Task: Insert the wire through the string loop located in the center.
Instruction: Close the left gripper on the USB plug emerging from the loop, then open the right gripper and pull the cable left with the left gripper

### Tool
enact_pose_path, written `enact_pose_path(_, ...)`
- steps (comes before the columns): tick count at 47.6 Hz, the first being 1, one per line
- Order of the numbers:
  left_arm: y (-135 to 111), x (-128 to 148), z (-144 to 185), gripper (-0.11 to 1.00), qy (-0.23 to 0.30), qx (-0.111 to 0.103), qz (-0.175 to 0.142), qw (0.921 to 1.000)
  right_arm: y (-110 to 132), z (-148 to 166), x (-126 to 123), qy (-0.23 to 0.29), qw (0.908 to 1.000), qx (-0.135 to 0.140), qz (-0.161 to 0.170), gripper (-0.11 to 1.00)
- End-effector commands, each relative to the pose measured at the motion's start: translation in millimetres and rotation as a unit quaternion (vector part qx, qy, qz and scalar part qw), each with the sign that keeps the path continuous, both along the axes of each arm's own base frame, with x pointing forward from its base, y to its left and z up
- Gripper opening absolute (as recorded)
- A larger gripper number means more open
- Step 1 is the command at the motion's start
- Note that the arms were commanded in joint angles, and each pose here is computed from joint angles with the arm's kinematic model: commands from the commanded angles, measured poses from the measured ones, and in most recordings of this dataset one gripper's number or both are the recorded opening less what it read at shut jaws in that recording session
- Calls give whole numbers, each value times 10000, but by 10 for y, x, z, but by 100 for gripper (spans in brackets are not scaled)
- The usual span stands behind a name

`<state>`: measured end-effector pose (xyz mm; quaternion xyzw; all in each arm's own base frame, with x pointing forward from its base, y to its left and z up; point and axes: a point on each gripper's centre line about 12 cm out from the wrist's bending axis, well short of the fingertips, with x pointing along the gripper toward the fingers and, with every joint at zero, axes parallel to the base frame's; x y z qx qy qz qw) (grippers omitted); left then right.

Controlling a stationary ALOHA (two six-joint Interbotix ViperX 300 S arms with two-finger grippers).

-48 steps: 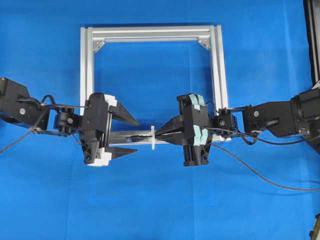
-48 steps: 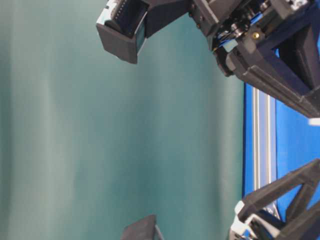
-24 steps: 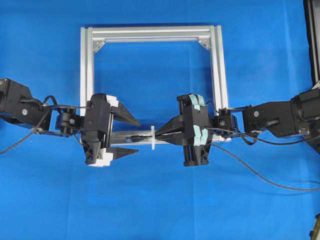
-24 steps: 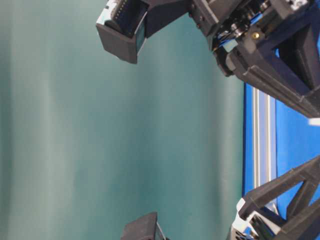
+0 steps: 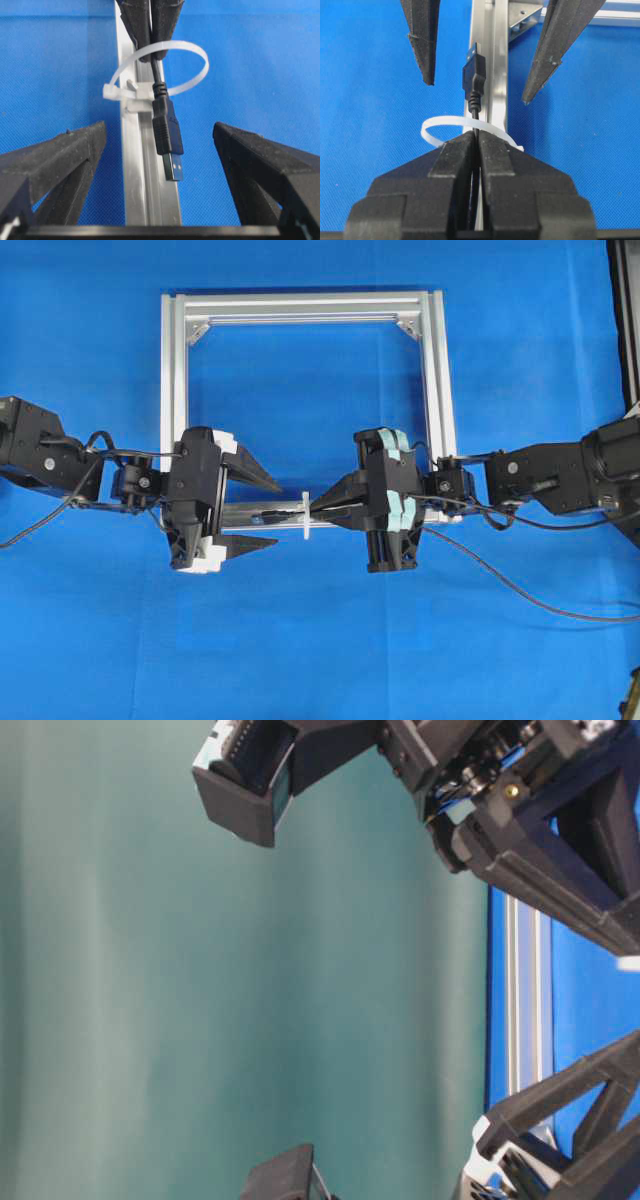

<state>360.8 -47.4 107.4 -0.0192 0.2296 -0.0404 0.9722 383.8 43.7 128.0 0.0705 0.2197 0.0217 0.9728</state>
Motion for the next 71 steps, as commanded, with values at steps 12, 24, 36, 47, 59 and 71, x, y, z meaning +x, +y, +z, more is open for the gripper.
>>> enact_pose_path(12, -17, 46, 90, 92, -167, -26, -7, 9999, 4, 87, 28, -145, 9999, 12, 4, -2)
enact_pose_path(24, 6, 48, 88, 80, -159, -25, 23, 9999, 4, 92, 33, -153, 9999, 12, 4, -2)
enact_pose_path(36, 6, 64, 110, 10, -204, -39, 37, 9998, 4, 81, 28, -138, 9999, 11, 4, -2)
enact_pose_path(47, 5, 68, 103, 8, -195, -44, 40, 9998, 4, 82, 26, -122, 9999, 10, 6, -2)
enact_pose_path(59, 5, 72, 112, 8, -210, -47, 40, 9998, 5, 61, 16, -21, 10000, 25, 1, 4)
enact_pose_path(71, 0, 65, 103, 8, -181, -37, 28, 9998, 10, 59, 15, -14, 10000, 23, 7, 69)
